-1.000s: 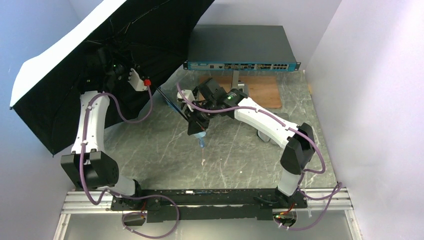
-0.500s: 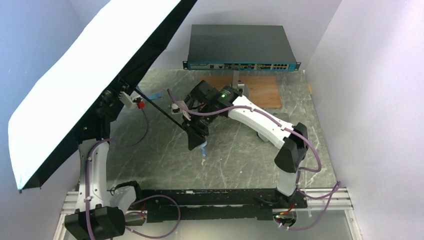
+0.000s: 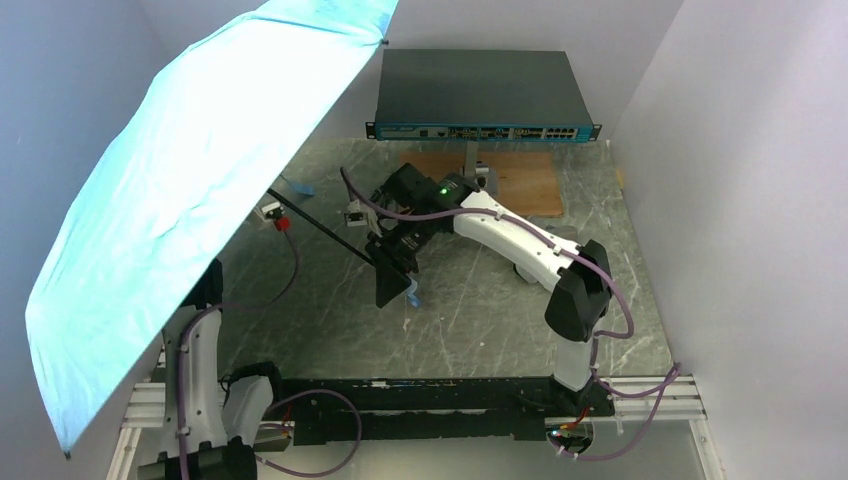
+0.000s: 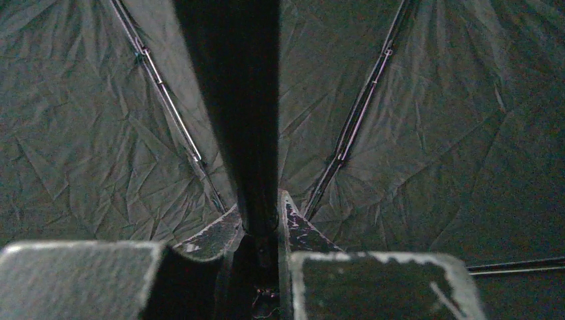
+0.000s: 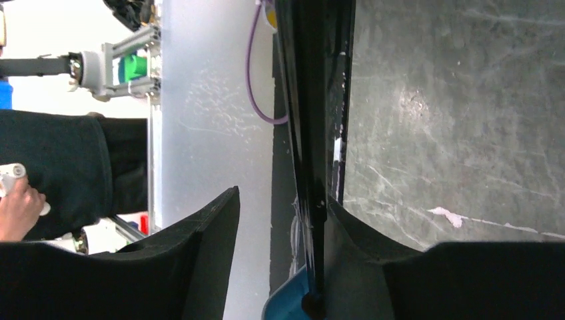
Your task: Open the umbrella
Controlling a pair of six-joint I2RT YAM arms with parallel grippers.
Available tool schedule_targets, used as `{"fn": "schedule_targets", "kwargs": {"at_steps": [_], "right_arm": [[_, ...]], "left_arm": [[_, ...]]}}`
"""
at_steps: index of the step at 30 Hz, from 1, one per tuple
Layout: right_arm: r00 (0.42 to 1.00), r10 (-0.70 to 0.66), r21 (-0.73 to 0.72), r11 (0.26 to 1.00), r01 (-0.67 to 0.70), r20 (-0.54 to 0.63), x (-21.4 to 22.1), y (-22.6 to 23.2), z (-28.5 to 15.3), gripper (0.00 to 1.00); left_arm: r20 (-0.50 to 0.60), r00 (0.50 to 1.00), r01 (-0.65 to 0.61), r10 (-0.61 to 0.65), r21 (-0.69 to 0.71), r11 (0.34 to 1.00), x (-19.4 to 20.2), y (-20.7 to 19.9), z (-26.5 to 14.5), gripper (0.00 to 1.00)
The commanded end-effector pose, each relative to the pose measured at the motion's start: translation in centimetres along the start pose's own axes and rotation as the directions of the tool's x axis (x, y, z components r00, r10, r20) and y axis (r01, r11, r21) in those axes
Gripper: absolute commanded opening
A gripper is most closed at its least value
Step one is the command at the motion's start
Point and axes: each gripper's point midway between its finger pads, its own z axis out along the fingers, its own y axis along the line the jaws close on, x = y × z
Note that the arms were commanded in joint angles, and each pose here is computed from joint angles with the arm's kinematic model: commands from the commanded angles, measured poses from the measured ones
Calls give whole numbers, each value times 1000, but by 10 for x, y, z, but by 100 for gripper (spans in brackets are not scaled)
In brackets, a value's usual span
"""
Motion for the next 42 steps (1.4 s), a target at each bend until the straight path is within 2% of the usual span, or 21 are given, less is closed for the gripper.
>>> {"fn": "schedule_targets", "kwargs": {"at_steps": [1,3,6,8,10,12,14,15,18,20,24,27,30,31,33,37,42], "right_arm": [[994,-16,-94,995,27,111,-26,34,-14,52],[993,1,-120,993,13,120,-29,37,-14,55],[992,16,-126,992,-1,123,-28,35,-13,43],[993,23,-123,992,-9,114,-23,33,-13,41],[995,23,-112,994,-12,100,-18,30,-12,33],[996,25,-97,995,-17,85,-13,27,-11,25],[997,26,-87,996,-20,67,-5,25,-9,12],[998,24,-81,996,-20,49,0,24,-7,10],[999,12,-79,997,-15,-36,23,28,0,13],[996,14,-71,997,-20,-89,40,30,4,14],[989,45,-50,997,-53,-140,61,26,8,0],[987,35,-53,998,-44,-156,65,29,6,0],[983,-20,-45,999,12,-181,62,33,5,0],[983,-39,-47,998,32,-178,59,36,4,0],[984,-65,-52,997,57,-168,55,38,3,0],[984,-92,-64,994,83,-150,48,43,4,0],[982,-106,-76,993,95,-158,49,46,3,0]], "left_arm": [[-77,990,-124,118,-87,988,12,38,-21,0],[-47,992,-117,113,-90,989,5,37,-21,0],[-48,993,-109,104,-101,989,5,40,-21,0],[-21,996,-83,82,-98,992,2,42,-22,0],[-12,997,-75,75,-99,992,1,44,-22,0],[-36,998,-55,51,-109,992,7,45,-21,0],[-56,998,-32,26,-93,995,15,46,-19,0],[-73,997,-24,18,-88,996,20,47,-18,0],[-153,987,-56,45,-66,996,36,39,-12,0],[-223,972,-91,76,-58,994,49,35,-8,5],[-317,944,-108,97,-19,994,71,28,-2,11],[-334,936,-119,113,2,993,74,22,1,18],[-277,954,-115,113,9,993,58,11,3,33],[-226,968,-109,111,23,994,46,5,3,39],[-117,988,-95,101,52,994,20,-8,2,44],[90,994,-76,66,120,990,-29,-36,-4,45],[154,987,-65,44,138,988,-44,-45,-4,39]]}}
